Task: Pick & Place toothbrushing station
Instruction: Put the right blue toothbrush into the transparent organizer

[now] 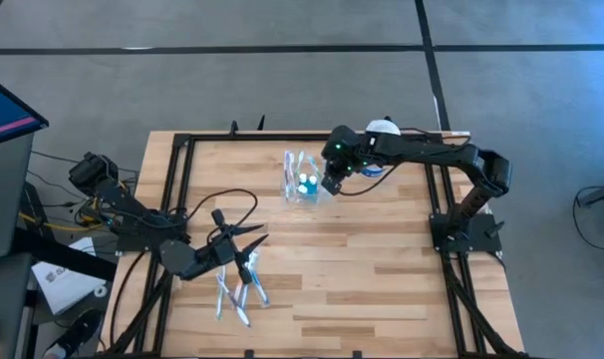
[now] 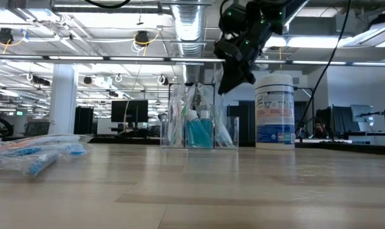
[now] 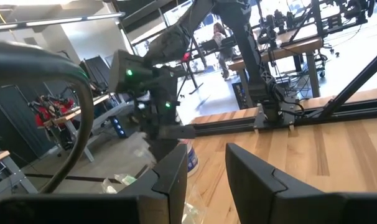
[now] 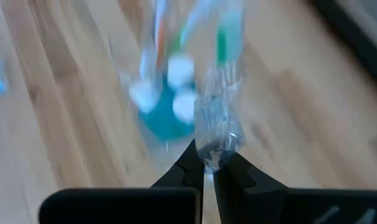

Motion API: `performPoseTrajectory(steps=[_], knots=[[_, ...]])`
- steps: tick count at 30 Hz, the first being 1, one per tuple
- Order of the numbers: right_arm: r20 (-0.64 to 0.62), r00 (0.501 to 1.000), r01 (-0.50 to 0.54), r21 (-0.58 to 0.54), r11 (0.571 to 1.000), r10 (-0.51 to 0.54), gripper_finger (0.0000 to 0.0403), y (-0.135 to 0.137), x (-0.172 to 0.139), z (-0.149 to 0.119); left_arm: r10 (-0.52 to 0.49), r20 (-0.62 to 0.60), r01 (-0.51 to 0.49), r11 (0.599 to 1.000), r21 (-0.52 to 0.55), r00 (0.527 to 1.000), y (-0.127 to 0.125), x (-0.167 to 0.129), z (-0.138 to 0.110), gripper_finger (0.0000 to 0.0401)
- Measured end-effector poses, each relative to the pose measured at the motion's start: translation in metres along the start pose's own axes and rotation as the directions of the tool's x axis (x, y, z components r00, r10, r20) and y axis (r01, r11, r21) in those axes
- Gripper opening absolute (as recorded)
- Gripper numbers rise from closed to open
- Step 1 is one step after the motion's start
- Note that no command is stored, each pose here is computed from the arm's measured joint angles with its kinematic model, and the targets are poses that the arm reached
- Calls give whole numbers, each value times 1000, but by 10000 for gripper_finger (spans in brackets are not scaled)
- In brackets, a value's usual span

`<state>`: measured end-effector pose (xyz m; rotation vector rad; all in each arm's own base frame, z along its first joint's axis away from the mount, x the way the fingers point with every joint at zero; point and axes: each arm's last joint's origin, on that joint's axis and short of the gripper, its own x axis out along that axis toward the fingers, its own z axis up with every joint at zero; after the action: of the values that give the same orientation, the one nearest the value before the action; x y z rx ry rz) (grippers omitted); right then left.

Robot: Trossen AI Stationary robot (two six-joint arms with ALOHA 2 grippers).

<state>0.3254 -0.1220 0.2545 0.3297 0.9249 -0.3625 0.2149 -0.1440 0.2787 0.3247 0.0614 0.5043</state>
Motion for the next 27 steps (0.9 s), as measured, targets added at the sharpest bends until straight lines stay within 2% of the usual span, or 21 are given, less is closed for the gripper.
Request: performPoseTrajectory(steps=[5, 11, 20, 27], knots=[[-19, 1000, -8, 5, 1000, 8, 13, -2, 5, -1, 0, 0, 0, 1000, -4, 1000, 0, 0, 0, 104], [-38, 998, -49, 8, 999, 49, 38, -1, 13, -2, 0, 0, 0, 1000, -2, 1000, 0, 0, 0, 104], [-34, 998, -56, -5, 998, 56, 65, -1, 8, -2, 0, 0, 0, 1000, -4, 1000, 0, 0, 0, 104], [-34, 998, -56, -15, 998, 55, 113, -1, 9, -2, 0, 0, 0, 1000, -4, 1000, 0, 0, 0, 104]])
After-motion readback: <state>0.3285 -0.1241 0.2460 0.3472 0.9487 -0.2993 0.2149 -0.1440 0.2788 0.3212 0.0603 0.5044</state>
